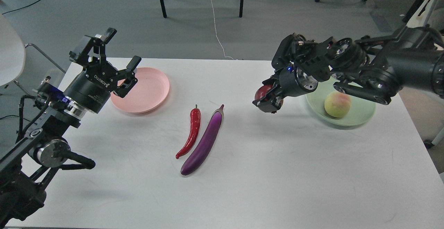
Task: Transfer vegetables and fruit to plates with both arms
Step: 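Carry the red apple with the right gripper onto the green plate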
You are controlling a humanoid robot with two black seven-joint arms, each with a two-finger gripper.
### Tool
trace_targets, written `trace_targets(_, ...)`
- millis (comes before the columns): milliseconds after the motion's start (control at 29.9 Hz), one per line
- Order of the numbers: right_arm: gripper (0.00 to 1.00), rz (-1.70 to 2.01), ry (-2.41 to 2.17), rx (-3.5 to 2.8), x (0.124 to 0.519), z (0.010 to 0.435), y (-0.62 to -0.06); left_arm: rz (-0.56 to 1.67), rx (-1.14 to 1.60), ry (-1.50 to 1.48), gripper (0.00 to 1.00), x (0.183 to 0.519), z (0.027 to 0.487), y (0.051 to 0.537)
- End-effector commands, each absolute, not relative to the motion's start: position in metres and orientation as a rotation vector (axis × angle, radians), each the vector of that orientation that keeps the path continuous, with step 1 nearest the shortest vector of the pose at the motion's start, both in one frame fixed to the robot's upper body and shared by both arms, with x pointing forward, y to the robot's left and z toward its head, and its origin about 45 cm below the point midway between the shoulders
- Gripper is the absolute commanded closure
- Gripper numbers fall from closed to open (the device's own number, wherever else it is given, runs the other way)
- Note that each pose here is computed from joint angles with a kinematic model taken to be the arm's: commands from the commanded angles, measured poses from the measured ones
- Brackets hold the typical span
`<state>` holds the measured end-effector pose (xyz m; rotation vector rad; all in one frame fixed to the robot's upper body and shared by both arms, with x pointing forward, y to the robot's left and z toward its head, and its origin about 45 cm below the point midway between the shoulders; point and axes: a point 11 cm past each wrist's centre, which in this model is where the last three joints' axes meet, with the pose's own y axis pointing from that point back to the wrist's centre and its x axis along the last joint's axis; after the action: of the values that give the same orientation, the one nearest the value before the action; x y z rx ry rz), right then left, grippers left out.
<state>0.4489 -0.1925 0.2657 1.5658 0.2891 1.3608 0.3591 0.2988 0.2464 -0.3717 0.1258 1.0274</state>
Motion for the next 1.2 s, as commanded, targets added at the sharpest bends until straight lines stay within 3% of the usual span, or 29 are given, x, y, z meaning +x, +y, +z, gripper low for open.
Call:
trace_targets(0,0.67,1.314,0.161,1.526,0.46,0.289,-0.246,1.024,-0.376,0.13,0.02,0.359,0.245,0.296)
trace_targets(134,0.67,1.264,0.033,1.476,0.465,0.299,-0.305,1.019,-0.387,0.141,0.02,0.359,0.244,0.291)
trace_targets(435,0.67,1.285,-0.118,1.327,0.468,0.265,-0.389,1.013,-0.403,0.154,0.02,0.358,0.241,0.285)
trace_targets(1171,0.68,1.425,-0.33,1.186,0.455,0.197,-0.419,1.018,-0.385,0.152,0.02,0.355,0.239,0.291)
